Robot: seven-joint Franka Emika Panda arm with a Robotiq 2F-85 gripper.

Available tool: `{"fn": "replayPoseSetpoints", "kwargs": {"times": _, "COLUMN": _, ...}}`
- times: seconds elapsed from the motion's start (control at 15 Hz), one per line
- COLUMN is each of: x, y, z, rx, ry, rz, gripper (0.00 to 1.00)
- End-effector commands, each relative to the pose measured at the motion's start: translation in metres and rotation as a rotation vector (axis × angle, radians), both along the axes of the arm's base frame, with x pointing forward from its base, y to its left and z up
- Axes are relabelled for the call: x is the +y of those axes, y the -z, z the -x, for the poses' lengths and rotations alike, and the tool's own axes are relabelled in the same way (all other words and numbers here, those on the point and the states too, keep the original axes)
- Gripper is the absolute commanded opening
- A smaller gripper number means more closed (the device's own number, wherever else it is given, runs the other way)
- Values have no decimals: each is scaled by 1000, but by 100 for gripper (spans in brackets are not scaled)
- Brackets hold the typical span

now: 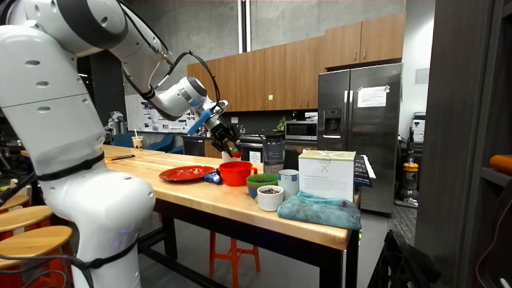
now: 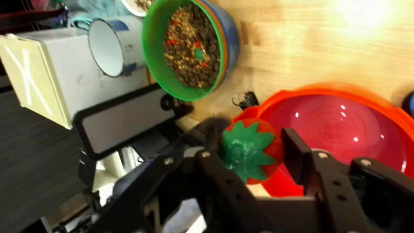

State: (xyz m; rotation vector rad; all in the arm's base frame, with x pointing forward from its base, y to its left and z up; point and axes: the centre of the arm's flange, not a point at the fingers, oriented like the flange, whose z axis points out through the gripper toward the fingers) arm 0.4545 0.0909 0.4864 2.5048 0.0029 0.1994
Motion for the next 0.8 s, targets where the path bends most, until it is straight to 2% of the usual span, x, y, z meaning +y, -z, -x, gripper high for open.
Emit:
{"fn": "replayPoseSetpoints", "kwargs": {"times": 0.0, "x": -9, "y": -6, "z": 25, "rx": -9, "ry": 109, "rz": 102, "gripper": 26}}
{"fn": "replayPoseSetpoints", "kwargs": {"times": 0.2, "x": -11, "y": -1, "z": 34, "rx": -14, "ry": 168, "rz": 162, "gripper": 26}}
{"fn": "replayPoseSetpoints", "kwargs": {"times": 0.33, "x": -11, "y": 15, "z": 39, "rx": -56, "ry": 217, "rz": 138, "gripper": 26}}
{"fn": "replayPoseSetpoints", "kwargs": {"times": 0.73, "x": -42, "y": 48, "z": 59, "rx": -172, "ry": 329, "rz": 291, "gripper": 26}}
